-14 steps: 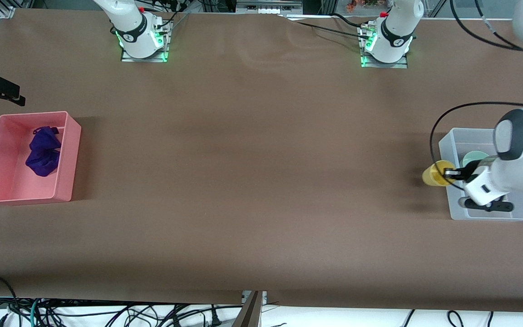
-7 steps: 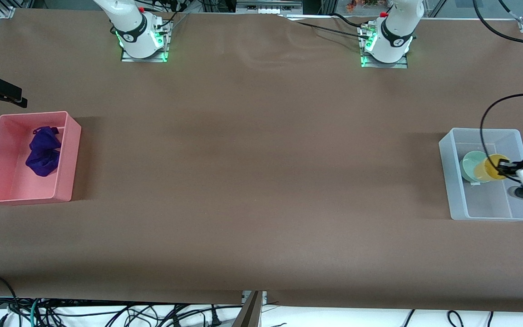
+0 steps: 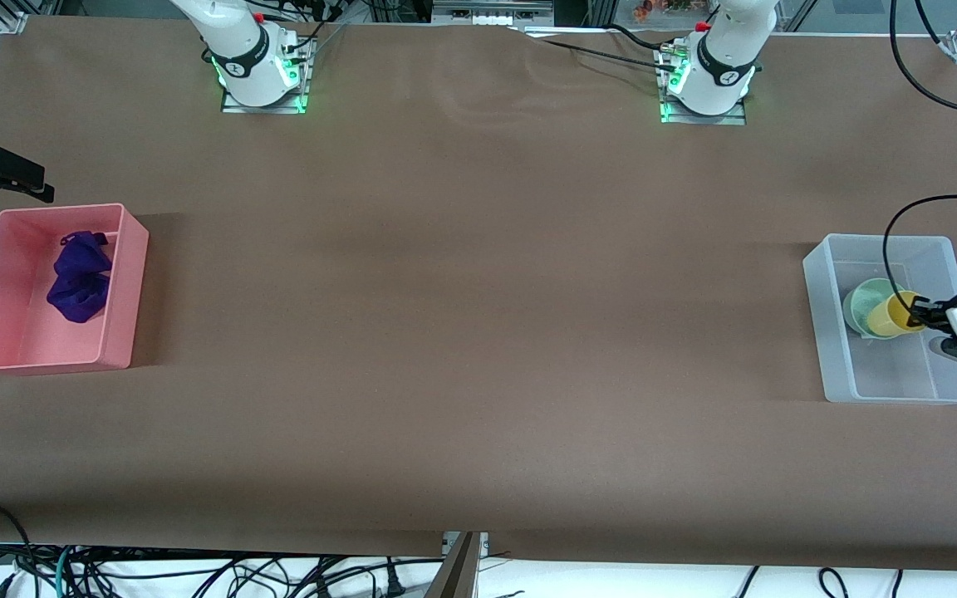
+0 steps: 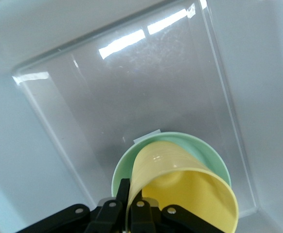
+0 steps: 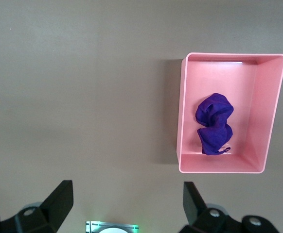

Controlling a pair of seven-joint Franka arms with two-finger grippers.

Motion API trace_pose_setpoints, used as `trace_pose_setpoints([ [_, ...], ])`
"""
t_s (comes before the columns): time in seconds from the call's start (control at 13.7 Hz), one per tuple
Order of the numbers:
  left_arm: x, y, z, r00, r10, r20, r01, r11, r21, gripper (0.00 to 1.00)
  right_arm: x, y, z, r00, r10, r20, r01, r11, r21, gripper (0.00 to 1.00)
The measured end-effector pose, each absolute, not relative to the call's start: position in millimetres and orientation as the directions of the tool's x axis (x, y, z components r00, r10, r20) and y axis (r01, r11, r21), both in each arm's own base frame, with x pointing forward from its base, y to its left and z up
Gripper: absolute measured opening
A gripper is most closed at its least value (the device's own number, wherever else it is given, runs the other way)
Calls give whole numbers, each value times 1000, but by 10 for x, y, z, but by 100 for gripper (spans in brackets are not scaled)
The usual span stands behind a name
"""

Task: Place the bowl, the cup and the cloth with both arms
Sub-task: 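Lower the yellow cup into the green bowl with the left gripper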

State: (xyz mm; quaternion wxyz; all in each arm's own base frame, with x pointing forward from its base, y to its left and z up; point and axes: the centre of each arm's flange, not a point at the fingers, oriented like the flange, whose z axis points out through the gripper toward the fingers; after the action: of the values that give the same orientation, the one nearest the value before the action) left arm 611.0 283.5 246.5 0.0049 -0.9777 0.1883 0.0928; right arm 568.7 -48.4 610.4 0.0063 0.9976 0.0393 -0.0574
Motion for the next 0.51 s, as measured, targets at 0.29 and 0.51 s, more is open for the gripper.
trace_pose_setpoints([
  [0.29, 6045, 2815, 2350, 909, -370, -192, -369, -929, 40, 4, 5690, -486, 6098, 990, 78, -116, 79, -997, 8, 100],
  [0.51, 6083, 2788, 2385, 910, -375, -180, -375, -927, 35, 31, 5691, -490, 6095, 990, 77, -117, 79, -997, 10, 100],
])
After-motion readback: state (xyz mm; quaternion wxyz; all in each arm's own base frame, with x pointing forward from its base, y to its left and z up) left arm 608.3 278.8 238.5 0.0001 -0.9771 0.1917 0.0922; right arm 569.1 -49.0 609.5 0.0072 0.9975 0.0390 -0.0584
